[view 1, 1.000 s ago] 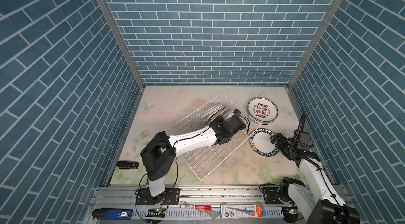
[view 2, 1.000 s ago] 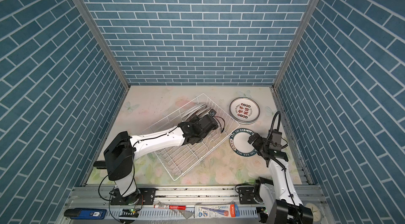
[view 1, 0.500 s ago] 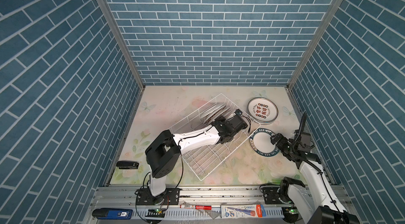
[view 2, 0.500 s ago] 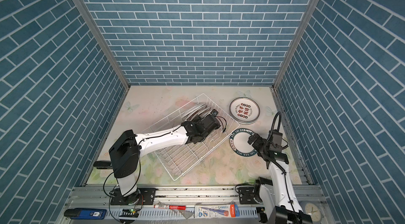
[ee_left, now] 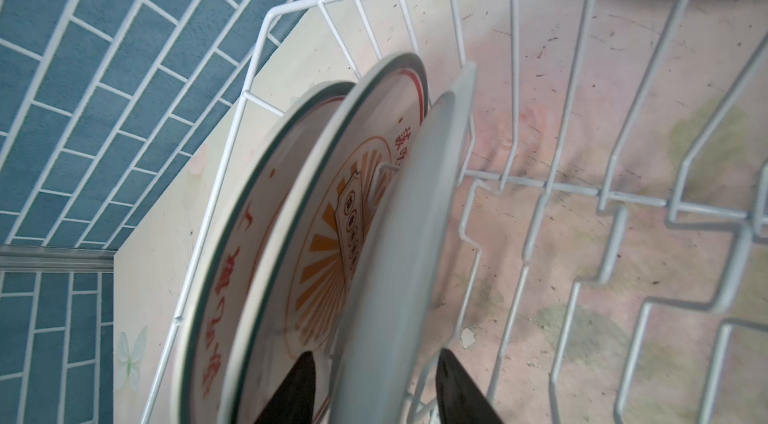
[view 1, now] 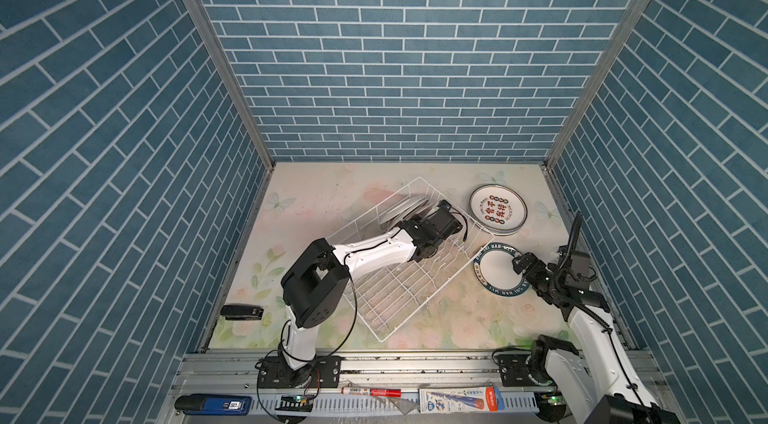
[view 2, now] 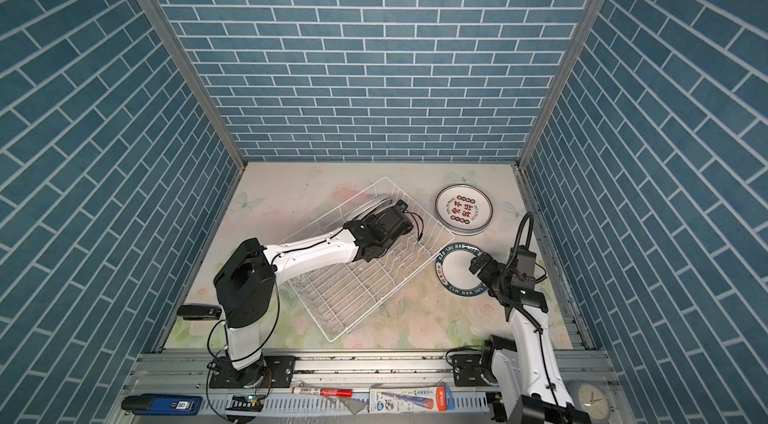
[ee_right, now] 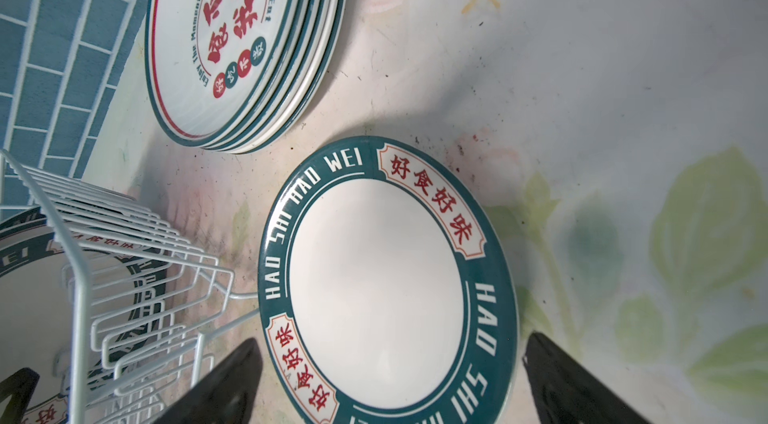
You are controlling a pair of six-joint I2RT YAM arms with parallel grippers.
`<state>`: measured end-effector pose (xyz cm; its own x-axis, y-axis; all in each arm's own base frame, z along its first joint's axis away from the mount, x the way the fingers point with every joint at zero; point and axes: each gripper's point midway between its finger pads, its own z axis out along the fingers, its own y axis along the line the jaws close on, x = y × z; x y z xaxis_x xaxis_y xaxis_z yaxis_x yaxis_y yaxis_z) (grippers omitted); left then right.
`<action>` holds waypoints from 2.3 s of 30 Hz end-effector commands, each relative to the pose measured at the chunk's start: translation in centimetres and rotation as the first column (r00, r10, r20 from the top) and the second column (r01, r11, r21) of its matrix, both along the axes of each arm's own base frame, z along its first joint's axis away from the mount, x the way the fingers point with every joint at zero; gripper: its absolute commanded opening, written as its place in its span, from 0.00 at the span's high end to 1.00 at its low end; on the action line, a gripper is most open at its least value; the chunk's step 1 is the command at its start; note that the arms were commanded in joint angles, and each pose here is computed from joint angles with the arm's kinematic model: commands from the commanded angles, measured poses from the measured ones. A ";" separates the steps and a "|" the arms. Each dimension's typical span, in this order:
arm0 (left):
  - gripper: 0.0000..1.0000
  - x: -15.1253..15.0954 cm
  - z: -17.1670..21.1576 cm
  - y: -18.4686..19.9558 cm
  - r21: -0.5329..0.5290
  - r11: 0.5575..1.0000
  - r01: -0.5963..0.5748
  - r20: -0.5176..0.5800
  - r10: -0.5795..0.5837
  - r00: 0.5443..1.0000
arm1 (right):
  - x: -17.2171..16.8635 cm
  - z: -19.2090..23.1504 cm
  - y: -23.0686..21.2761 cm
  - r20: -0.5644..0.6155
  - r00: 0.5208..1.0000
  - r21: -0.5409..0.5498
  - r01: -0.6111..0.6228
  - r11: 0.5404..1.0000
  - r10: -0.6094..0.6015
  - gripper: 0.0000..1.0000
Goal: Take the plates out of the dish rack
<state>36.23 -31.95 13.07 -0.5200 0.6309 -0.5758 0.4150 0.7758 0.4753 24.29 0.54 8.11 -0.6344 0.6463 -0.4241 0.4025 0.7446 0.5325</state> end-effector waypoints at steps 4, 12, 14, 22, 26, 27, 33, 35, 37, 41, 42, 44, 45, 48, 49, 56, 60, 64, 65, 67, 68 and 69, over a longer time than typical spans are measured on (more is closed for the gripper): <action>0.70 0.4 -1.0 -0.1 0.034 0.999 -0.002 -0.020 0.003 1.000 | -0.8 -0.6 0.1 -0.011 1.000 -0.017 -0.024 1.000 0.023 0.01; 0.83 0.5 -0.8 0.0 0.052 0.999 -0.006 -0.011 0.006 1.000 | -1.0 -0.2 0.3 0.009 0.999 -0.022 -0.039 0.999 0.039 0.01; 0.87 0.5 -0.7 0.0 0.052 0.999 -0.003 -0.012 0.003 1.000 | -1.0 -0.1 0.3 0.012 0.999 -0.023 -0.038 0.999 0.038 0.01; 0.97 0.2 0.3 0.1 0.046 0.999 0.008 -0.006 -0.007 1.000 | -0.8 -0.2 0.6 0.013 0.999 -0.004 -0.052 0.999 0.052 0.01; 1.00 0.0 1.3 0.3 0.060 0.998 0.003 0.022 -0.004 1.000 | -0.6 0.1 1.0 0.028 0.998 0.017 -0.058 0.998 0.057 0.01; 1.00 -0.1 1.6 0.3 0.058 0.998 0.006 0.031 -0.008 0.999 | -0.4 0.3 1.0 0.034 0.998 0.024 -0.056 0.998 0.055 0.01; 1.00 -1.4 3.6 -0.1 0.055 0.998 0.039 0.082 -0.043 0.996 | 0.1 1.2 1.5 0.069 0.996 0.060 -0.066 0.996 0.062 0.01; 1.00 -1.8 4.3 -0.2 0.060 0.997 0.044 0.100 -0.049 0.994 | 0.2 1.3 1.5 0.072 0.996 0.057 -0.066 0.996 0.061 0.01; 1.00 -2.2 5.0 -0.5 0.057 0.997 0.058 0.111 -0.064 0.992 | 0.2 1.4 1.5 0.075 0.995 0.058 -0.066 0.996 0.062 0.01; 1.00 -3.4 6.0 -1.5 0.062 0.993 0.096 0.115 -0.103 0.988 | 0.3 1.8 1.6 0.085 0.994 0.059 -0.071 0.996 0.066 0.01; 1.00 -3.7 6.2 -1.9 0.062 0.992 0.107 0.115 -0.114 0.987 | 0.4 2.0 1.6 0.088 0.994 0.059 -0.071 0.996 0.066 0.01; 1.00 -4.4 6.9 -2.6 0.049 0.990 0.133 0.116 -0.138 0.984 | 0.5 2.3 1.6 0.097 0.993 0.059 -0.076 0.995 0.070 0.01; 1.00 -4.7 7.3 -2.8 0.041 0.989 0.142 0.121 -0.146 0.982 | 0.6 2.4 1.6 0.099 0.993 0.060 -0.077 0.995 0.071 0.01; 1.00 -5.7 8.5 -3.3 0.014 0.985 0.169 0.122 -0.170 0.978 | 0.7 2.8 1.7 0.107 0.991 0.059 -0.083 0.995 0.076 0.01; 1.00 -5.9 8.9 -3.5 0.006 0.984 0.178 0.122 -0.178 0.976 | 0.7 2.9 1.7 0.109 0.991 0.059 -0.086 0.995 0.079 0.01; 1.00 -6.6 10.1 -3.7 -0.007 0.980 0.199 0.136 -0.196 0.971 | 0.9 3.0 1.8 0.116 0.989 0.063 -0.095 0.993 0.087 0.01; 1.00 -6.4 10.2 -3.6 0.000 0.982 0.191 0.147 -0.189 0.971 | 1.0 3.1 1.9 0.120 0.989 0.065 -0.098 0.993 0.089 0.01; 1.00 -6.6 11.3 -3.6 -0.035 0.979 0.201 0.163 -0.193 0.968 | 1.1 3.2 2.0 0.127 0.987 0.071 -0.105 0.992 0.096 0.01; 1.00 -6.8 11.5 -3.7 -0.045 0.977 0.209 0.161 -0.199 0.967 | 1.2 3.2 2.1 0.128 0.987 0.074 -0.108 0.991 0.098 0.01; 1.00 -7.0 12.0 -3.7 -0.057 0.974 0.220 0.165 -0.208 0.964 | 1.3 3.3 2.3 0.136 0.985 0.082 -0.119 0.989 0.107 0.01; 1.00 -7.0 12.2 -3.7 -0.063 0.973 0.222 0.168 -0.209 0.963 | 1.4 3.3 2.4 0.141 0.984 0.088 -0.125 0.988 0.112 0.01; 1.00 -7.0 12.4 -3.7 -0.067 0.973 0.222 0.169 -0.208 0.963 | 1.5 3.5 2.5 0.148 0.982 0.091 -0.130 0.987 0.116 0.01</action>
<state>29.35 -35.50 22.37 -0.3063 0.7148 -0.6286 0.5174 0.6793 0.5204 24.71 2.64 9.79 -0.6610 0.6227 -0.4186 0.2916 0.7273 0.6214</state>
